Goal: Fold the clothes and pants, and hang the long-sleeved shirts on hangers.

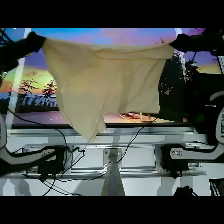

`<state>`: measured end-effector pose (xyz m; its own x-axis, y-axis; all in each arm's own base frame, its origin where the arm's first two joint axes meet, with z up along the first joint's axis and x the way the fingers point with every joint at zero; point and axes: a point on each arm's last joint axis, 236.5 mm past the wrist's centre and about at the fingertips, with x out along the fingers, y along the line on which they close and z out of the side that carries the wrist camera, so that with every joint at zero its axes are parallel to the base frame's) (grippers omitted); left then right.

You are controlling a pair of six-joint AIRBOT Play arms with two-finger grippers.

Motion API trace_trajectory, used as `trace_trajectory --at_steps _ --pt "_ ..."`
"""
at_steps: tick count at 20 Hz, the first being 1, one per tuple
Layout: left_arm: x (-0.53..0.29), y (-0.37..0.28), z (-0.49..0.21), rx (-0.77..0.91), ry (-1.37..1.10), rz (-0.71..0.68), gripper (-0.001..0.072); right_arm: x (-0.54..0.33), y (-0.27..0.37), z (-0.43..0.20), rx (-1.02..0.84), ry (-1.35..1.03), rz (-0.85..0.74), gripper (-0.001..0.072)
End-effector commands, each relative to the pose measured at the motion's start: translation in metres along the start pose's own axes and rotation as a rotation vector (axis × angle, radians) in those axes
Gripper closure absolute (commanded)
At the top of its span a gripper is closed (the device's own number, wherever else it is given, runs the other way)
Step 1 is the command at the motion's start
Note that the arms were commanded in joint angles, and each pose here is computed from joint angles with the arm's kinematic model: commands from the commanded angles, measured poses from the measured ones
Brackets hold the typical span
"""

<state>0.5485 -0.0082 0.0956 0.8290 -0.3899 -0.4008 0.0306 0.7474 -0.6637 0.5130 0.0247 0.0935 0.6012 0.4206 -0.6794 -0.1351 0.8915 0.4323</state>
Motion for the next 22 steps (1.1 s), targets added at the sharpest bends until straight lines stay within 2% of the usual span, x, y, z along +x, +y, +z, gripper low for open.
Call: trace_trajectory --at_steps 1,4,8,11,14,18,19,20,21,22 --pt "0.051 0.053 -0.024 -0.189 -0.013 0.044 0.0694 0.058 -0.047 -0.005 0.091 -0.016 -0.046 0.0698" --pt "0.053 0.057 -0.022 -0.209 -0.021 0.027 0.0694 0.065 -0.059 -0.003 0.104 -0.032 -0.072 0.0698" --pt "0.024 0.032 -0.043 -0.213 0.166 -0.138 0.0696 0.059 -0.053 -0.032 0.105 0.096 -0.037 0.0698" --pt "-0.009 0.061 -0.091 -0.235 0.414 -0.049 0.0696 0.052 -0.052 -0.074 0.068 0.278 -0.036 0.0699" --pt "-0.041 0.094 -0.144 -0.141 0.664 0.084 0.0695 0.048 -0.060 -0.093 0.046 0.354 -0.064 0.0698" --pt "-0.036 0.090 -0.157 -0.050 0.708 0.093 0.0681 0.052 -0.058 -0.102 0.064 0.377 -0.052 0.0689" --pt "-0.035 0.089 -0.158 -0.034 0.708 0.087 0.0501 0.052 -0.057 -0.103 0.065 0.382 -0.047 0.0597" --pt "-0.035 0.089 -0.158 -0.030 0.709 0.086 0.0175 0.050 -0.055 -0.106 0.065 0.398 -0.041 0.0428" --pt "-0.036 0.089 -0.157 -0.029 0.709 0.084 0.0002 0.047 -0.054 -0.112 0.048 0.427 -0.035 0.0316" --pt "-0.038 0.090 -0.155 -0.029 0.706 0.084 0.0013 0.043 -0.057 -0.120 -0.002 0.461 -0.033 0.0331"
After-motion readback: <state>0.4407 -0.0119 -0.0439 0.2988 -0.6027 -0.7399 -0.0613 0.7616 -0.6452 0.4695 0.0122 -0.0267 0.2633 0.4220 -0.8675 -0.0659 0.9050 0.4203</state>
